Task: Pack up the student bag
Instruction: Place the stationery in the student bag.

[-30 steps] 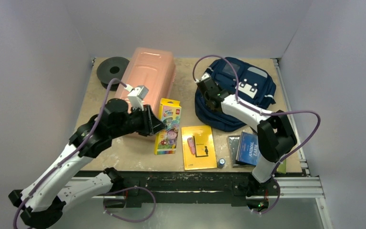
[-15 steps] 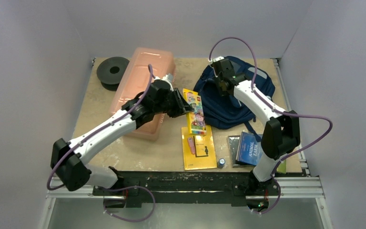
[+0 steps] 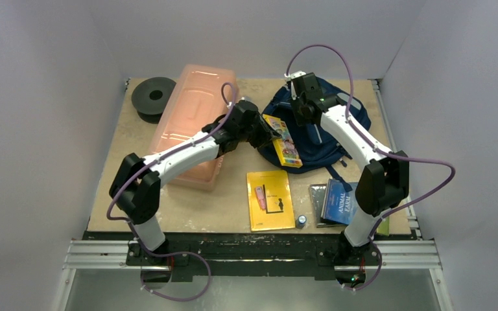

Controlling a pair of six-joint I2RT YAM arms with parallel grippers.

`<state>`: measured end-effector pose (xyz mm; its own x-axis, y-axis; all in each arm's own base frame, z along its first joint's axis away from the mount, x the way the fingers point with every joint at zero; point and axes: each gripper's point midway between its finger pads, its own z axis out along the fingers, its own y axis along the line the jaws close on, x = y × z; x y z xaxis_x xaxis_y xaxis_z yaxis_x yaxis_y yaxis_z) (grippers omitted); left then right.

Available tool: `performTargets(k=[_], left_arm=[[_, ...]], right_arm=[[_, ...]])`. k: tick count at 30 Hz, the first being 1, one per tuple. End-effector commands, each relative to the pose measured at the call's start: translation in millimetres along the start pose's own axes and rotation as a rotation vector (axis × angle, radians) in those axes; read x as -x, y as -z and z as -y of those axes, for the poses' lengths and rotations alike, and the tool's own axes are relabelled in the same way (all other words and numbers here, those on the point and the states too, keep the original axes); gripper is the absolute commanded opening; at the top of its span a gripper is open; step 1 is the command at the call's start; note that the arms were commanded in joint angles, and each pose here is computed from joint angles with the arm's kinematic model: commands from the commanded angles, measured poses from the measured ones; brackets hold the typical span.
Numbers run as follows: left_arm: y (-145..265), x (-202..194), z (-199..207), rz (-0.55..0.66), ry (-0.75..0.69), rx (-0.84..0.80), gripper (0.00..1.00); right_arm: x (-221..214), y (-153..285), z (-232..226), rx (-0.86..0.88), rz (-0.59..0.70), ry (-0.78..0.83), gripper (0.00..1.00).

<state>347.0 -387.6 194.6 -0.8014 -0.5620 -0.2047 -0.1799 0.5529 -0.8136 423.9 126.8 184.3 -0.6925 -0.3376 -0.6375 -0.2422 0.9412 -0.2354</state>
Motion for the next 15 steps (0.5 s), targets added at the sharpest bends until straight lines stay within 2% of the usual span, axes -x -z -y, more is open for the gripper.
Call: performTargets(k=[1, 8, 15], left_arm=[[-6, 24, 62, 0.076, 0.100, -0.183, 0.00], [-34, 52, 68, 0.215, 0.125, -0.202, 0.00], [-76, 51, 71, 0.245, 0.136, -0.238, 0.00]], right_arm=[[47, 33, 3, 0.041, 0.177, -0.081, 0.00], [55, 49, 5, 0.052, 0.210, -0.159, 0.00], [58, 63, 5, 0.067, 0.236, -0.202, 0.00]])
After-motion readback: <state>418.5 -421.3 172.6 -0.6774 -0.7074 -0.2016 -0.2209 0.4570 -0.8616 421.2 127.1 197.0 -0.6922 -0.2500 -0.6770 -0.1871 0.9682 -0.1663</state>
